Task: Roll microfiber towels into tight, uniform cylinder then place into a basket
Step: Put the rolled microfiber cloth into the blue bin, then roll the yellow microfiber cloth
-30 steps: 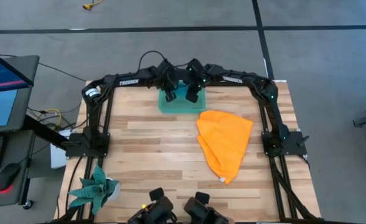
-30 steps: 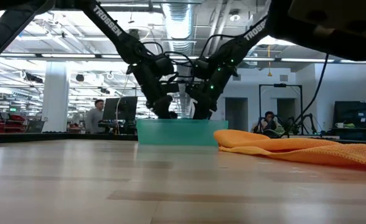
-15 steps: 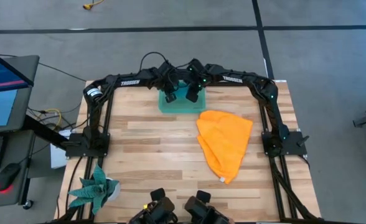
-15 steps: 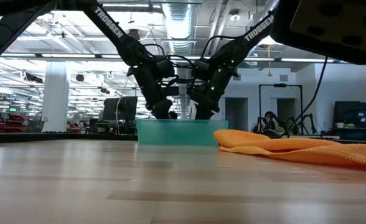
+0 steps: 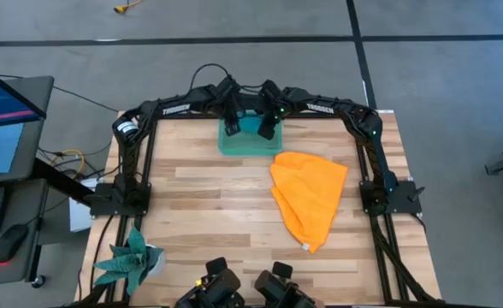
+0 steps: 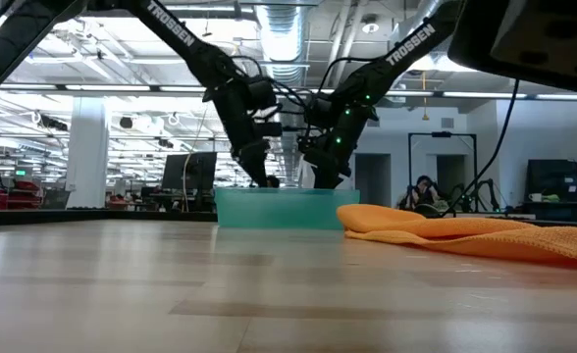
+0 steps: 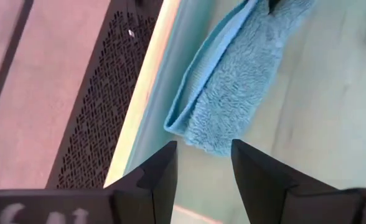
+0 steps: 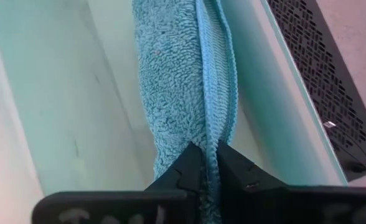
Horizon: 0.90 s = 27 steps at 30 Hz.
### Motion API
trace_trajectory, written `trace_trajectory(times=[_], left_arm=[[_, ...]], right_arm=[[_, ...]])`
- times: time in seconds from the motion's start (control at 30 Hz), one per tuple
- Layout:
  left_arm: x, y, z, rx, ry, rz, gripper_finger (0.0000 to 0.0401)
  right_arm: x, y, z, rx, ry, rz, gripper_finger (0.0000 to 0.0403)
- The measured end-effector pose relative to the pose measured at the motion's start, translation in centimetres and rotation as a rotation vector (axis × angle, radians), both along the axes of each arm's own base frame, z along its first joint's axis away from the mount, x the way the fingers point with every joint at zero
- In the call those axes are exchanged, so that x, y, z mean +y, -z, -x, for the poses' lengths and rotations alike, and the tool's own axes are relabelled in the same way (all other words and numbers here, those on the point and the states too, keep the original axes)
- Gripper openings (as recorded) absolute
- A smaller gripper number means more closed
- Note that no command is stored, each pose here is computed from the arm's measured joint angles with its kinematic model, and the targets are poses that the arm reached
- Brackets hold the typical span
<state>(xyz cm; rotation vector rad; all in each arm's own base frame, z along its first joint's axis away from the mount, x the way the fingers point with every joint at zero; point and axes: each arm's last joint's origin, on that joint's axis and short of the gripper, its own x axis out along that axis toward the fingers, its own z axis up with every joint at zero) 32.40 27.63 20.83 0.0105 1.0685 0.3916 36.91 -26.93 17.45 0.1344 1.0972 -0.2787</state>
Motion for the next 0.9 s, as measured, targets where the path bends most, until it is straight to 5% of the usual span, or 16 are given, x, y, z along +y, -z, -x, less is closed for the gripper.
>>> trace_trajectory(times=[0.23, 0.63, 0.9], left_arm=[[-0.8, -2.3, 0.9, 0.050, 0.018, 0.043, 0.0137], [-2.8, -6.8, 2.8, 0.020, 0.021, 0.027, 0.0137], [-3.6, -7.8, 3.2, 0.021, 0.032, 0.029, 0.0137]], right_arm=[[0.1, 0.0, 0.1, 0.015, -0.020, 0.011, 0.0081], [0.1, 0.1, 0.3, 0.076, 0.014, 0.042, 0.0198], [0.2, -1.9, 0.6, 0.127, 0.025, -0.001, 0.0223]])
